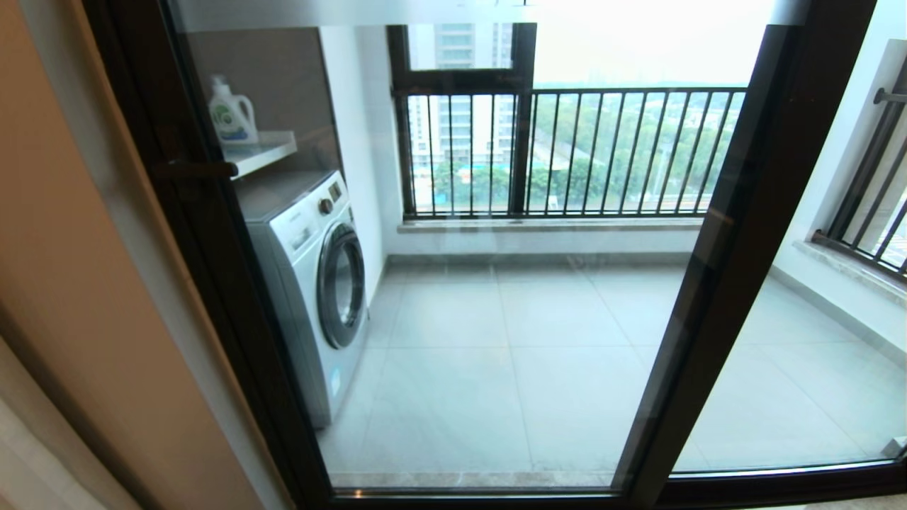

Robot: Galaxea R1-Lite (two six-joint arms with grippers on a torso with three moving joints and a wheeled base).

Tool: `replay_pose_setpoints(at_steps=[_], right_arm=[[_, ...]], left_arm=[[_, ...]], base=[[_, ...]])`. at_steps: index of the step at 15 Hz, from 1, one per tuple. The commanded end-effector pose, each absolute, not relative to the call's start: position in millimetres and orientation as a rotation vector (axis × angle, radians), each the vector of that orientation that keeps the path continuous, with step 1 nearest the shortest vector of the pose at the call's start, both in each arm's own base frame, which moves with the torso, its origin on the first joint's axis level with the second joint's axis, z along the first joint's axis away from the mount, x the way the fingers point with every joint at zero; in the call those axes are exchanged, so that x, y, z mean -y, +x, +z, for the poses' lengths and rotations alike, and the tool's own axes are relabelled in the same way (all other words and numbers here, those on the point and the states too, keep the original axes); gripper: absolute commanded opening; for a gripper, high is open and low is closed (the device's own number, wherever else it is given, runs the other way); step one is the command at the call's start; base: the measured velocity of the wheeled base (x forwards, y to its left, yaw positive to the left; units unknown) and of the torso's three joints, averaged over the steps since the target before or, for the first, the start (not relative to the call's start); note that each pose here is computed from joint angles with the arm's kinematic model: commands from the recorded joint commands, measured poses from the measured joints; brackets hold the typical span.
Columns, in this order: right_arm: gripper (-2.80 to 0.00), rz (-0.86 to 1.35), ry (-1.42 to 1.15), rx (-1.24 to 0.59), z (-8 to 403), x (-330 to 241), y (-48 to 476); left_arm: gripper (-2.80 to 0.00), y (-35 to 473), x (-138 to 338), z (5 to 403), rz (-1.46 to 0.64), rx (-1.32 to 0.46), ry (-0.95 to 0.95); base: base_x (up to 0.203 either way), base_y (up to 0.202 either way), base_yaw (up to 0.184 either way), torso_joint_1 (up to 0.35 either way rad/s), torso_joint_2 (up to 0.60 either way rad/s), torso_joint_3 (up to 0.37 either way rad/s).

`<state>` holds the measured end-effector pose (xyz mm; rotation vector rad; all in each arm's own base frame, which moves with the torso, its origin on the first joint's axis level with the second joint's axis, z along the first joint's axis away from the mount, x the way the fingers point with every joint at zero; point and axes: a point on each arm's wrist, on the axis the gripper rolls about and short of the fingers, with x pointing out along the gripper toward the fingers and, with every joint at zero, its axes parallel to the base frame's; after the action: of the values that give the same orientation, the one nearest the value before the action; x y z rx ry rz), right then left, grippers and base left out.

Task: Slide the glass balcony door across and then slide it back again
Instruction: Open the slid door

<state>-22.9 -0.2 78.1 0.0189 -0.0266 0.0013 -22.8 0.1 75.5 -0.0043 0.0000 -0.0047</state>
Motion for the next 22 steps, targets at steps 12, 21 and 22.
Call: replay_pose_setpoints(at_steps=[12,21,22], right_arm=[[-2.8,0.002,0.018,0.015,75,0,-22],[-2.8,0.002,0.019,0.014,75,0,-22],[-2.8,0.002,0.019,0.014,75,0,-22]], left_arm=[[-2.8,-23,0,76,-0.003,0.0,-0.01],[-2.8,-23,0,77,-0.004,0.008,0.002],[-2.8,-25,0,86,-0.004,0.049,0.002]], base=[[0.0,0.0,0.0,0.0,0.0,0.0],[0.0,0.0,0.0,0.0,0.0,0.0],[0.0,0.0,0.0,0.0,0.0,0.0]])
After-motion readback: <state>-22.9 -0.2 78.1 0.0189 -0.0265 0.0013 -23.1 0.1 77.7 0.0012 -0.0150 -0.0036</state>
